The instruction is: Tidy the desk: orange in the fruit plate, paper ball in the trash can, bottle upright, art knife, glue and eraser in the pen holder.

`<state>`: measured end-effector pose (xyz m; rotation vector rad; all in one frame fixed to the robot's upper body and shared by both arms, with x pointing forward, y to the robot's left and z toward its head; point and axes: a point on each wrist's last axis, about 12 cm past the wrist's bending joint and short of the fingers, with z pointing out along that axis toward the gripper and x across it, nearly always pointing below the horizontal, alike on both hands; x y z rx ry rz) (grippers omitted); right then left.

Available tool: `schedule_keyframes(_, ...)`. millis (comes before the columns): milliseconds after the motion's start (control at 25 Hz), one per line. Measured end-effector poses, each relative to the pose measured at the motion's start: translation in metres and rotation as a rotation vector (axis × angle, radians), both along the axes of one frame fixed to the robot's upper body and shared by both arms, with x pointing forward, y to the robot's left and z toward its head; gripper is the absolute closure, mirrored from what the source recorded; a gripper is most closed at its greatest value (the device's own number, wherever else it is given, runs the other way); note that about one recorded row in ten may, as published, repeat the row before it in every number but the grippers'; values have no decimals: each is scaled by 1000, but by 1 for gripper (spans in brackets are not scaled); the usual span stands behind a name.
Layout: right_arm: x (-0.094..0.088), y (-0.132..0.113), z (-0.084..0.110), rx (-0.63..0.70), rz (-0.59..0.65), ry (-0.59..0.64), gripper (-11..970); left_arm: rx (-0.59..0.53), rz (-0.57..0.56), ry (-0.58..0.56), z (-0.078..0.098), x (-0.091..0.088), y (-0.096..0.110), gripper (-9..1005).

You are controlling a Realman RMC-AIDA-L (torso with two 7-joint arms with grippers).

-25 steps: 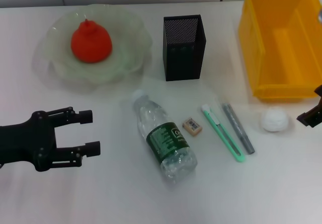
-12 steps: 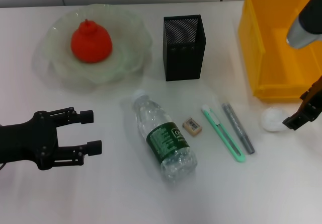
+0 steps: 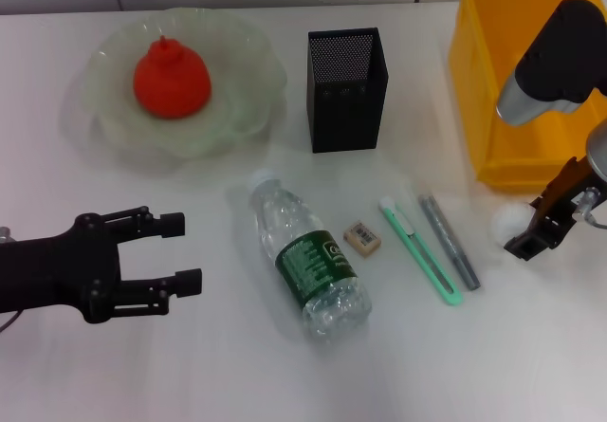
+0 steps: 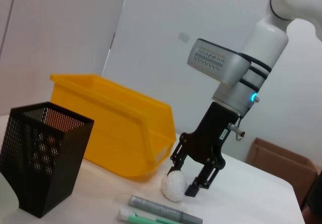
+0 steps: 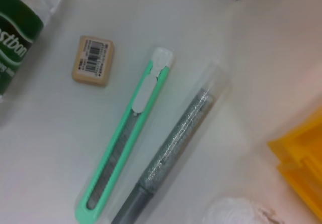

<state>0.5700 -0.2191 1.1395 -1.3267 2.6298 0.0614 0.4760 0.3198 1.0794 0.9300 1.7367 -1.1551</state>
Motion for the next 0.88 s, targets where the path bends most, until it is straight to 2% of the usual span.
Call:
schedule_keyframes(40, 0, 1, -1, 0, 3, 0, 191, 0, 0, 0, 0, 0, 0, 207)
schedule_keyframes(240, 0, 5, -1, 16, 15, 10, 397, 12, -6, 9, -3, 1, -4, 213)
schedule_keyframes(520, -3, 6, 6, 13, 24, 19, 481, 12, -2, 8, -3, 1, -4, 221)
schedule_keyframes(720, -11, 4, 37, 78, 36, -55, 534, 13, 0, 8, -3, 1, -3, 226)
schedule_keyframes(880, -15, -20, 73, 249, -29, -201, 541, 18, 9, 8, -4, 1, -3, 231)
